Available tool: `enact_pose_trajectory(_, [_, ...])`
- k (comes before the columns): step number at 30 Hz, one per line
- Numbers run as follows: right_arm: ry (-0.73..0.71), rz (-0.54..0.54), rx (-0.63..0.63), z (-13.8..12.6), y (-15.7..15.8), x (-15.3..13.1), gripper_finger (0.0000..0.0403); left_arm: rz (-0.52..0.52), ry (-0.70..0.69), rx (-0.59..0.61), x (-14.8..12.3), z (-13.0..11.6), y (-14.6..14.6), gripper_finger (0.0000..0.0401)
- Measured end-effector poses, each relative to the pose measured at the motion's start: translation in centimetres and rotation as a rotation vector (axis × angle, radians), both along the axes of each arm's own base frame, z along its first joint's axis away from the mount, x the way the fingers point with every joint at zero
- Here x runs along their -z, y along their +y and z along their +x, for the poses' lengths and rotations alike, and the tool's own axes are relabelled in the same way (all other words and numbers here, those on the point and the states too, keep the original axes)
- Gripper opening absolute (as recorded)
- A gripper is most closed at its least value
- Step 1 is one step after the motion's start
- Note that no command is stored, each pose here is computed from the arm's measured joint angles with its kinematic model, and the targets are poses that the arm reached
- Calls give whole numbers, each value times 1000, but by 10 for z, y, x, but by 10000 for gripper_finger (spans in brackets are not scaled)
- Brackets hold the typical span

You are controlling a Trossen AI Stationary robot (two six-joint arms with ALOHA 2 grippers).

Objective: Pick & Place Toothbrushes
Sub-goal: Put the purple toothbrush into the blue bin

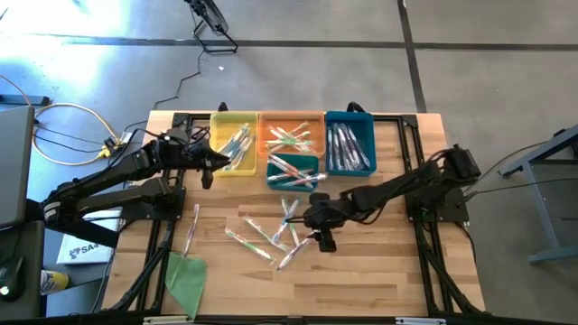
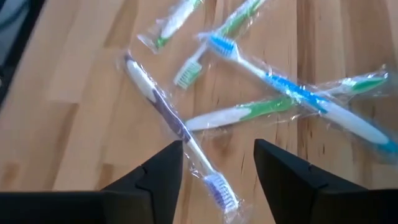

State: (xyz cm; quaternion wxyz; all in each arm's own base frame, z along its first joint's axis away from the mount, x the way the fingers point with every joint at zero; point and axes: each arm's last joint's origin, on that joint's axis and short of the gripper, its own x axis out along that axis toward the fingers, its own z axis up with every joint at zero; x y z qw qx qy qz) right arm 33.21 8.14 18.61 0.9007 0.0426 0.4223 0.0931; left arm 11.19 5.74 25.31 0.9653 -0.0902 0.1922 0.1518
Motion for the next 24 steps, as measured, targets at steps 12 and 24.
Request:
enact_pose_trajectory(12, [33, -92, -113, 1, 5, 15, 188, -12, 24, -3, 2, -1, 0, 64])
enact_pose_trajectory(24, [82, -86, -93, 5, 6, 32, 188, -10, 27, -9, 3, -1, 0, 64])
